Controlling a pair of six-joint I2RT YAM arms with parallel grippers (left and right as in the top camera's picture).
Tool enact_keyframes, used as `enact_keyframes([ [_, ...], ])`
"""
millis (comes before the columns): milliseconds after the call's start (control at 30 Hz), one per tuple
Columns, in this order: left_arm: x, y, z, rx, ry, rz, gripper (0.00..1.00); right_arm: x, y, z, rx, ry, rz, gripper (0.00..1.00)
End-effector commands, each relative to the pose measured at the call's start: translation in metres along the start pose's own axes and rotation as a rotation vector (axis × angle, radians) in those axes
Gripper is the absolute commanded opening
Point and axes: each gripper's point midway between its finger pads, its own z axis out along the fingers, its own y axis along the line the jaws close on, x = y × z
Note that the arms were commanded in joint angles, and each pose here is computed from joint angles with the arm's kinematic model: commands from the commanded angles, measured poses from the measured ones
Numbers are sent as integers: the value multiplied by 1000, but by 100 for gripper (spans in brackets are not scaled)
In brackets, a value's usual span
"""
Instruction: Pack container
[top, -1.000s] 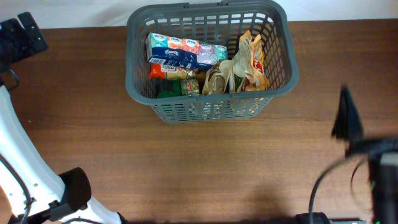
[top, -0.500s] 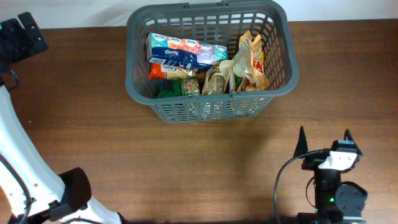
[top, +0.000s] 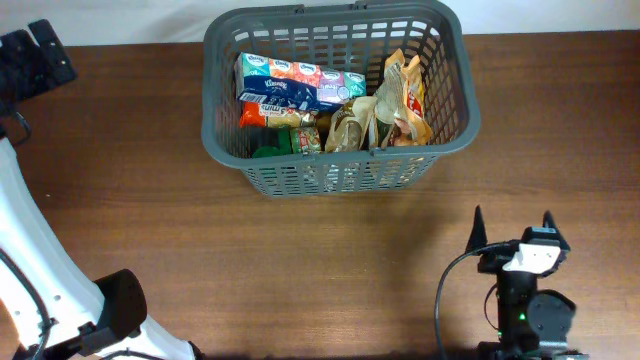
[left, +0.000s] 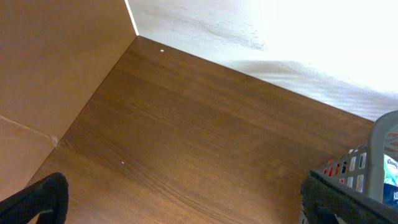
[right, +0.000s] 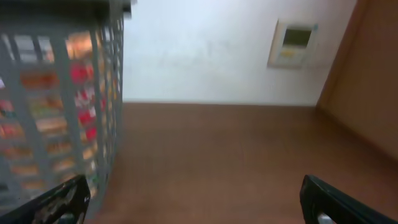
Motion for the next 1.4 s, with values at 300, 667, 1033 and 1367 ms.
enact_keyframes([
  [300, -2, 2, -7, 0, -16, -11, 99, 27, -1, 4, 17, 39, 5, 99],
  [667, -1, -5, -7, 14, -14, 1, 99, 27, -1, 4, 17, 40, 5, 99],
  [1033, 102, -55, -59, 145, 147, 152, 99, 27, -1, 4, 17, 40, 5, 99],
  [1367, 185, -70, -70, 344, -262, 152, 99, 27, -1, 4, 17, 40, 5, 99],
])
